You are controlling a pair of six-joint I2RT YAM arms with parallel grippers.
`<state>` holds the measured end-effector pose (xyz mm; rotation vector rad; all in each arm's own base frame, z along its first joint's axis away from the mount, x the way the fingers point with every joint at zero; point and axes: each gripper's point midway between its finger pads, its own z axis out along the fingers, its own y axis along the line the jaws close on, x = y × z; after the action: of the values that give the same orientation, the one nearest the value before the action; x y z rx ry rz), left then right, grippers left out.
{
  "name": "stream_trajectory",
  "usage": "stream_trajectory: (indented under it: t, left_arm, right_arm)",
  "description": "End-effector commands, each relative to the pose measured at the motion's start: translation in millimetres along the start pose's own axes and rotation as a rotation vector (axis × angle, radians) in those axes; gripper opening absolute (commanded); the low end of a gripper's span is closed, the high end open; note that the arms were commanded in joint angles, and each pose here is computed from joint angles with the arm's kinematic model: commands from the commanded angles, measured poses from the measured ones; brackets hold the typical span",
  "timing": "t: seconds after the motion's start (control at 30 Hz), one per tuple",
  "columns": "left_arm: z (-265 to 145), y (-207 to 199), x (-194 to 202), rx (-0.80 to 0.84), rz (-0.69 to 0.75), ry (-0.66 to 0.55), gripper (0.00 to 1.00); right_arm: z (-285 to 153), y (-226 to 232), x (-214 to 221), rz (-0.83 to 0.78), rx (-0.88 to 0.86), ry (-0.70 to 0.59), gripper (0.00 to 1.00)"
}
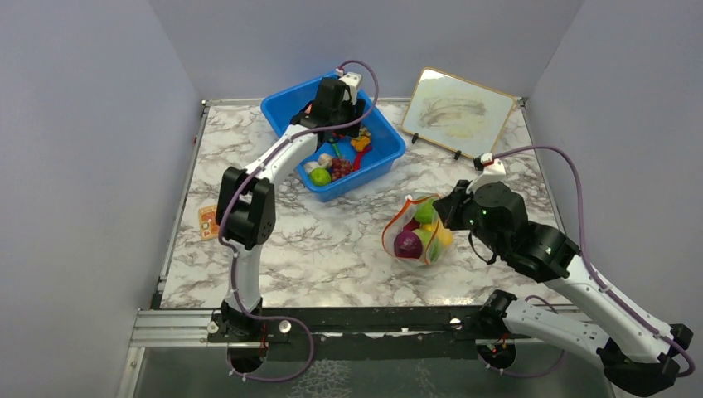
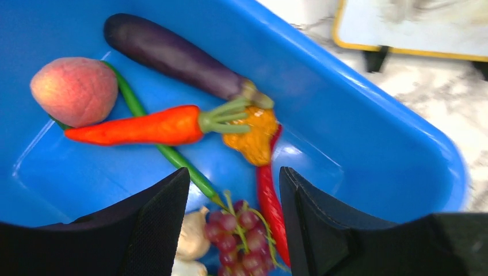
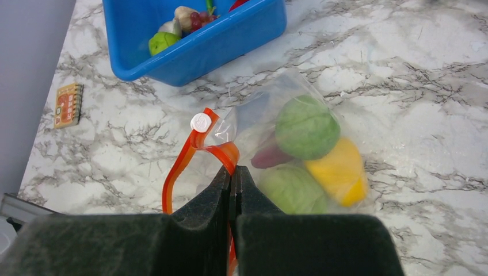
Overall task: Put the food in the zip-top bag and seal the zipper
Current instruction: Pick up the fake vegetable from the bin.
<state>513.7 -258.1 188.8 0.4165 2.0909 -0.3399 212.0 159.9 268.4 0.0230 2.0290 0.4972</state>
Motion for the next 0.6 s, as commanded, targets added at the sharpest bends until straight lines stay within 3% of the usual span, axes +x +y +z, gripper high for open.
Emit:
stream_trajectory:
  t: [0.0,0.07,0.4,0.57]
  left_arm:
    - [28.6,35.4,0.1,-0.124,-0.016,0.028,0.60]
    - [42.2,41.5,2.1,-0.135,-0.027,0.033,0.60]
    - [68.8,64.3,11.0,-0.140,0.203,0.079,0.63]
    - [70.6,56.3,20.4,-0.019,0.392,0.106,0.70]
  right_arm:
    - [-4.9,15.7,-23.7,0.029,-0.054,-0.061,0.01]
    - [-4.5,16.1,-24.1,0.030,-0.052,-0.060,0.01]
    - [-1.1,18.9,-20.3,0.031,-0.059,-0.042,0.01]
    - [-0.2,22.6,-24.1,0.026,-0.067,-0.047,0.01]
